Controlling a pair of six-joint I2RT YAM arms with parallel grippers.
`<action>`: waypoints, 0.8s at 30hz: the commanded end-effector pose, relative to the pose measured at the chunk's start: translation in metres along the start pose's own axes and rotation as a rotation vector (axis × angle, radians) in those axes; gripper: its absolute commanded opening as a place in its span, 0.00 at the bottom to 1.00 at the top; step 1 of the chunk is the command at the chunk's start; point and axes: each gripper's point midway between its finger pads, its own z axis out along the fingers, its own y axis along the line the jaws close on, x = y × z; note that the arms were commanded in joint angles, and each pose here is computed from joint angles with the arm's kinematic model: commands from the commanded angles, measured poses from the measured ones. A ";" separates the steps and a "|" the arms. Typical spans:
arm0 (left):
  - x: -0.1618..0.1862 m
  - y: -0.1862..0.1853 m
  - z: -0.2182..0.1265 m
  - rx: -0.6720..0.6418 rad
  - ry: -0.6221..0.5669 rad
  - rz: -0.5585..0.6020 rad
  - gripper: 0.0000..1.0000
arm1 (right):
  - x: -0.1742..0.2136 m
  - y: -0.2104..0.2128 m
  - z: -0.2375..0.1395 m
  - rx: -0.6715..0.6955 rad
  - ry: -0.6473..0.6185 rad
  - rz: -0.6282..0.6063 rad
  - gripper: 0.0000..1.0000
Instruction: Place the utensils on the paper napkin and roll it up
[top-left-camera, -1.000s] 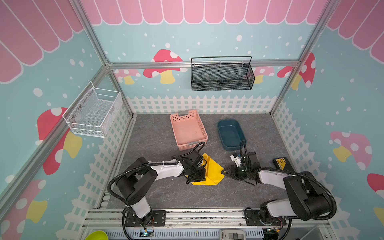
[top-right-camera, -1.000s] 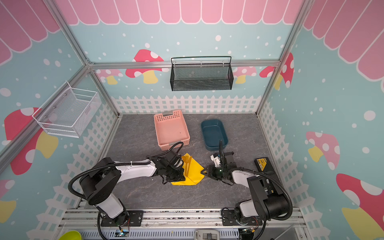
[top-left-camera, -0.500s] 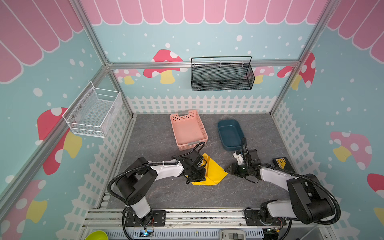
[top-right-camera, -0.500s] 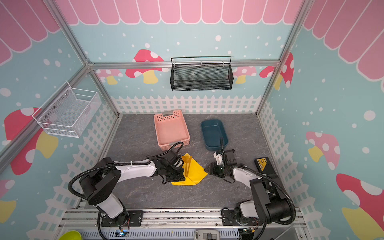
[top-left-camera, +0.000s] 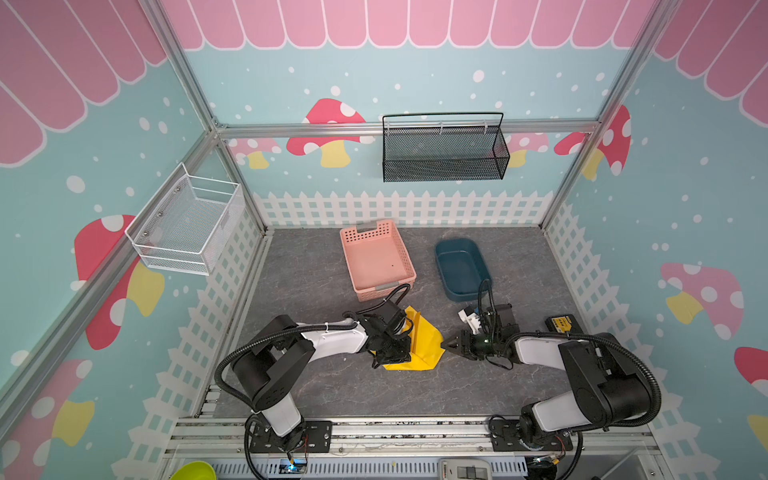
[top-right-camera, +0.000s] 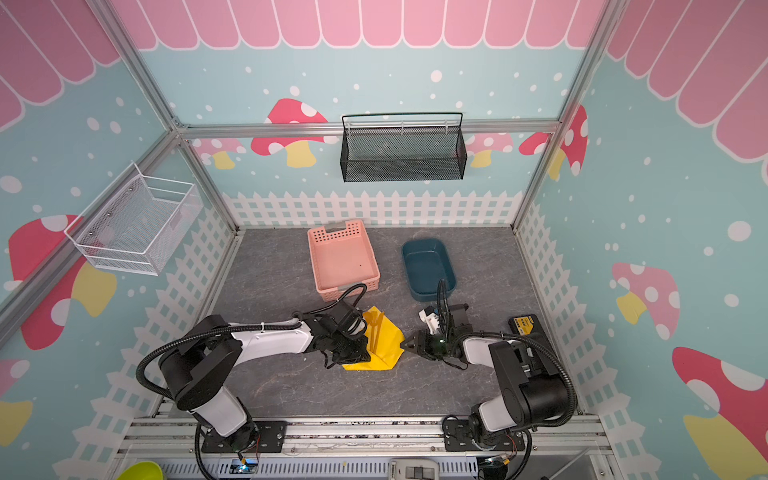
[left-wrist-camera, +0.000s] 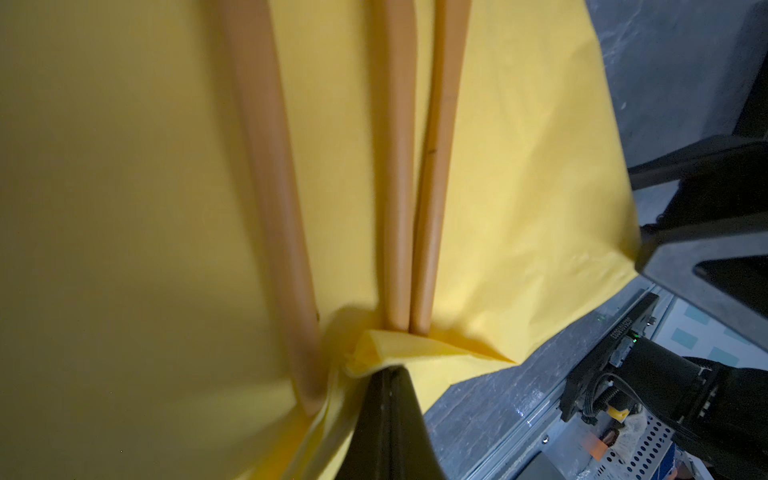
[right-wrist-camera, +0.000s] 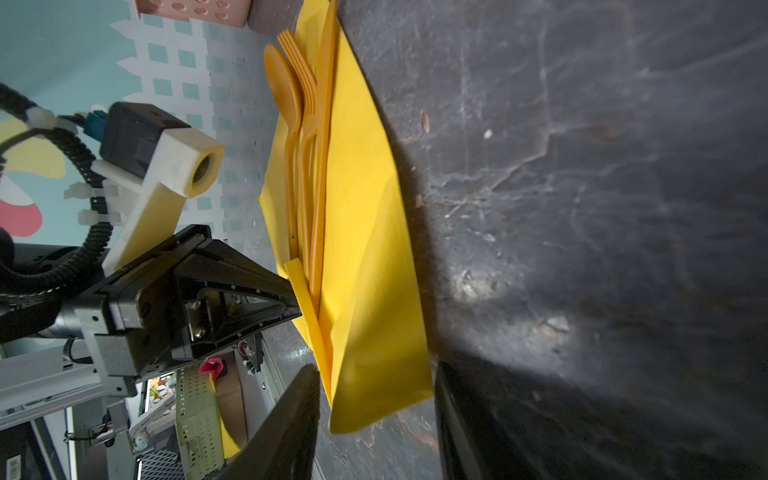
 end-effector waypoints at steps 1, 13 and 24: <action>0.001 0.003 -0.004 -0.013 -0.001 -0.013 0.03 | 0.016 -0.001 0.002 -0.046 0.040 0.079 0.47; 0.002 0.005 -0.003 -0.018 0.000 -0.015 0.03 | 0.008 0.019 0.002 -0.184 -0.007 0.111 0.52; -0.001 0.006 -0.009 -0.019 -0.015 -0.016 0.03 | -0.017 0.002 -0.006 0.006 -0.104 0.062 0.46</action>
